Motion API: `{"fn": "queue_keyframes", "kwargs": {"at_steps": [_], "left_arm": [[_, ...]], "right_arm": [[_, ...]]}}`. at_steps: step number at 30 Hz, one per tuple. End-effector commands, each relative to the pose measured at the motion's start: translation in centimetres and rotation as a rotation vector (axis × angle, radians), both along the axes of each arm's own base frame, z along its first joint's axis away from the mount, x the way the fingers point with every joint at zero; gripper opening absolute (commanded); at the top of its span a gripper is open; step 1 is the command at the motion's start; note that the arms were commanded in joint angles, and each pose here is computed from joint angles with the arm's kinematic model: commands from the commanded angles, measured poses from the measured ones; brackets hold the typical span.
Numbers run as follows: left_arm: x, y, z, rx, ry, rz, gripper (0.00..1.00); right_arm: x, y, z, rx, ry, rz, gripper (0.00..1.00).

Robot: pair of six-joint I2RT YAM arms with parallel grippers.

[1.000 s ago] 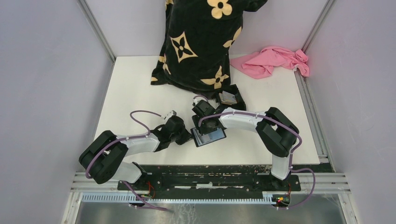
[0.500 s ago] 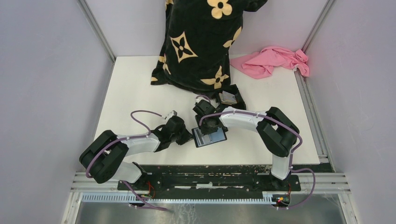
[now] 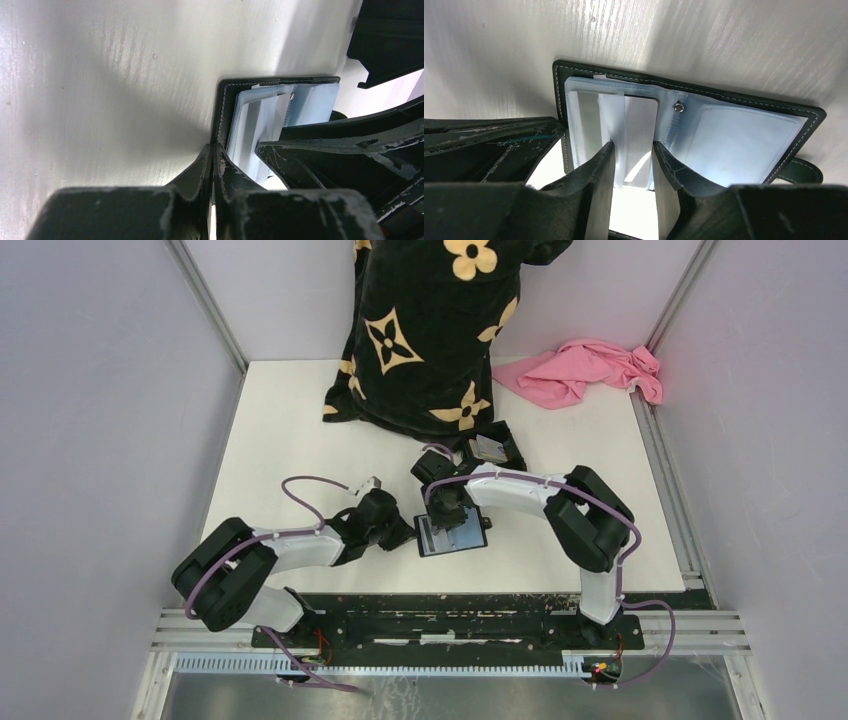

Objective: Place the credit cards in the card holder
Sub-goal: Insert the credit card into the card holder, then pick up the credit card from the storage box.

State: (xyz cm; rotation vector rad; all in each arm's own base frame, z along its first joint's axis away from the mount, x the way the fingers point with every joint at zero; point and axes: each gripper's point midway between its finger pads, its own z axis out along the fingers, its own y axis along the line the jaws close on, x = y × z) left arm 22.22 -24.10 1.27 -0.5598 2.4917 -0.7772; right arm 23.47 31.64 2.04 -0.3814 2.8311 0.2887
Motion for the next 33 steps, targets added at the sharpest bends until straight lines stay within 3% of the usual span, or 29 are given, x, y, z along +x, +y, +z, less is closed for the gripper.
{"fn": "queue_keyframes", "kwargs": {"at_steps": [1,12,14,18,23,28,31,33], "left_arm": [[-1.7,1.2,-2.7,0.084,0.09,0.019,0.08],[0.3,2.8,-1.6,0.187,0.068,0.129,0.11],[0.6,3.4,-1.3,0.2,0.058,0.158,0.19],[1.0,4.5,-0.2,0.215,0.021,0.213,0.44],[1.8,5.2,1.2,0.223,-0.021,0.244,0.57],[3.5,4.9,5.0,0.219,-0.128,0.233,0.6],[4.9,4.0,8.2,0.165,-0.237,0.209,0.64],[5.7,3.4,9.7,0.148,-0.278,0.186,0.69]], "right_arm": [[-0.5,1.9,0.5,0.053,0.04,-0.002,0.4],[2.6,1.8,4.5,0.025,-0.102,0.085,0.52],[2.9,1.7,5.0,0.025,-0.122,0.099,0.54],[3.7,1.3,6.1,0.012,-0.167,0.119,0.6],[4.9,1.0,7.7,0.001,-0.247,0.137,0.63],[8.0,-0.4,13.0,-0.053,-0.459,0.137,0.57],[11.1,-2.6,16.6,-0.09,-0.664,0.036,0.39],[13.0,-3.5,17.9,-0.022,-0.7,-0.034,0.35]]}}
